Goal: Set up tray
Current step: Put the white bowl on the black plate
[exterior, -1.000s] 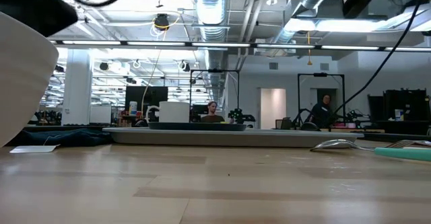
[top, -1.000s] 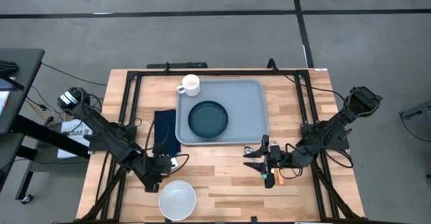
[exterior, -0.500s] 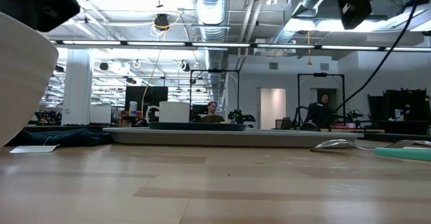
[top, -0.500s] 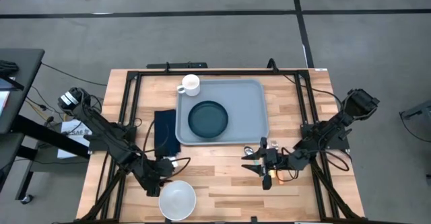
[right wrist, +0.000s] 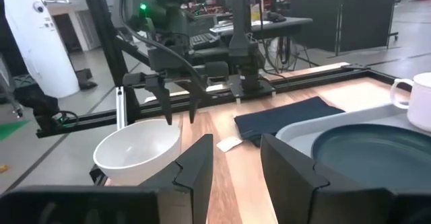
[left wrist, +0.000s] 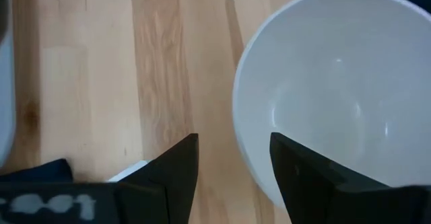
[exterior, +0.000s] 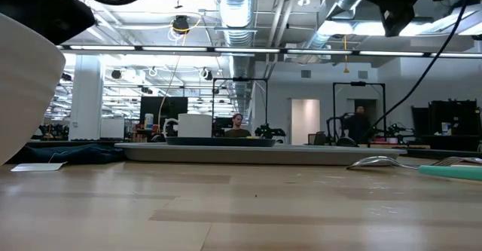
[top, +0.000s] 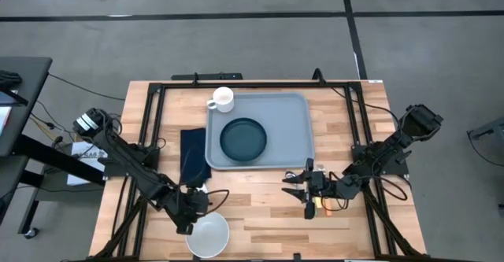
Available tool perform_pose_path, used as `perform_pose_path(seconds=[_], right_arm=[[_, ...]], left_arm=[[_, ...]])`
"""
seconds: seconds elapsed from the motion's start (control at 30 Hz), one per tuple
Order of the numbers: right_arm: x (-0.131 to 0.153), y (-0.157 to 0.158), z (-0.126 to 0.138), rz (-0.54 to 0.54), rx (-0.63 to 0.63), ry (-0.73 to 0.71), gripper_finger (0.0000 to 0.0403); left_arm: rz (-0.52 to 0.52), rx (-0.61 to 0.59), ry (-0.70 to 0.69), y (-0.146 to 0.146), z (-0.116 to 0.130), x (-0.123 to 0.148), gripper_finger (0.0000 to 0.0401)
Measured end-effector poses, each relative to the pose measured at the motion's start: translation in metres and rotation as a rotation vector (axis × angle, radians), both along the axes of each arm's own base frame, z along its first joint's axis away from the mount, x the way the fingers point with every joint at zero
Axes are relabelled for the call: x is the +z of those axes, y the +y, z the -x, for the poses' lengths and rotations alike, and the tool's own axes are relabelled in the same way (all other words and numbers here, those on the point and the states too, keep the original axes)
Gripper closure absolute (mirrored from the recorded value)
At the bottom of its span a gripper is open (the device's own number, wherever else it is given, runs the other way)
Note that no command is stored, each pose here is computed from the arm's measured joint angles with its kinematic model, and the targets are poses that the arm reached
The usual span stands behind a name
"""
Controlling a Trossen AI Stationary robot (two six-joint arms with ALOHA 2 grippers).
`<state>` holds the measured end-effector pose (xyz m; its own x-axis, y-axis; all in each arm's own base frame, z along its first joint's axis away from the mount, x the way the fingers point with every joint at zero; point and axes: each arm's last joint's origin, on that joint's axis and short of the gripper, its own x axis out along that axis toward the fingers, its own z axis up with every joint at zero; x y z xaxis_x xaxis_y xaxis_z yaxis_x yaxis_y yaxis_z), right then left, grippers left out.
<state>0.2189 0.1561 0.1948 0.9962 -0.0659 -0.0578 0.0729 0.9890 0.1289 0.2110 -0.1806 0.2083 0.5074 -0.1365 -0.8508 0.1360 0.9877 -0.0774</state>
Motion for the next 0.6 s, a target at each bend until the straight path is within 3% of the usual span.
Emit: perform_pose_path(seconds=[0.6], right_arm=[[-0.0007,-0.0001,0.0001,0.006,0.000,0.007,0.0284]], left_arm=[[0.016,-0.007,0.009,-0.0005,0.0002,-0.0011,0.0230]])
